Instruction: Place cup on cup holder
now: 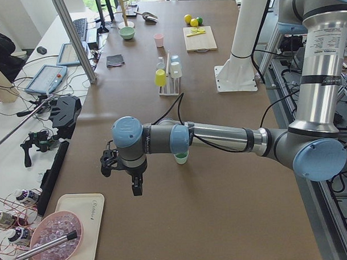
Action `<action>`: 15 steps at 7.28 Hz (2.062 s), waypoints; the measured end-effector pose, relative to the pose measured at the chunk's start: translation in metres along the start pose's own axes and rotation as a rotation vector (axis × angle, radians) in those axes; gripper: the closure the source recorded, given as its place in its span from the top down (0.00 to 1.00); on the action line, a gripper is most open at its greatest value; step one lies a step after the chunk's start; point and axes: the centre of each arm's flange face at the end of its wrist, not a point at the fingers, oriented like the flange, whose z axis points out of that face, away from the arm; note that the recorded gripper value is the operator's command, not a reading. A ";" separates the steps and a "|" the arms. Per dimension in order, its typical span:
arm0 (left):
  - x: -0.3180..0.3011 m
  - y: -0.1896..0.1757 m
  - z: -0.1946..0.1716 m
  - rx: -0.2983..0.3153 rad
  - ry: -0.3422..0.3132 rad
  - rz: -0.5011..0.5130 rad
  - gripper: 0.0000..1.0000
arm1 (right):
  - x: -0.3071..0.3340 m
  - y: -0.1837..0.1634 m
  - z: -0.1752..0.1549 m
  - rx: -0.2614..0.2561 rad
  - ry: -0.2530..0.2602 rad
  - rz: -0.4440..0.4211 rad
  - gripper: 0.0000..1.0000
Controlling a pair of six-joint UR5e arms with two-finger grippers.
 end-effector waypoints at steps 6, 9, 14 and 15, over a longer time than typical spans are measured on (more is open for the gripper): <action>-0.002 0.002 0.001 -0.003 0.010 -0.005 0.98 | 0.022 0.004 0.021 -0.033 0.025 0.008 1.00; -0.013 0.015 0.011 -0.020 0.004 -0.019 0.98 | 0.012 -0.007 0.018 -0.023 0.034 0.080 1.00; -0.005 0.025 0.007 -0.026 0.008 -0.013 0.98 | -0.163 -0.077 0.059 -0.157 0.105 -0.185 1.00; 0.003 0.024 0.011 -0.034 0.006 0.004 0.98 | -0.189 -0.088 0.058 -0.167 0.107 -0.207 1.00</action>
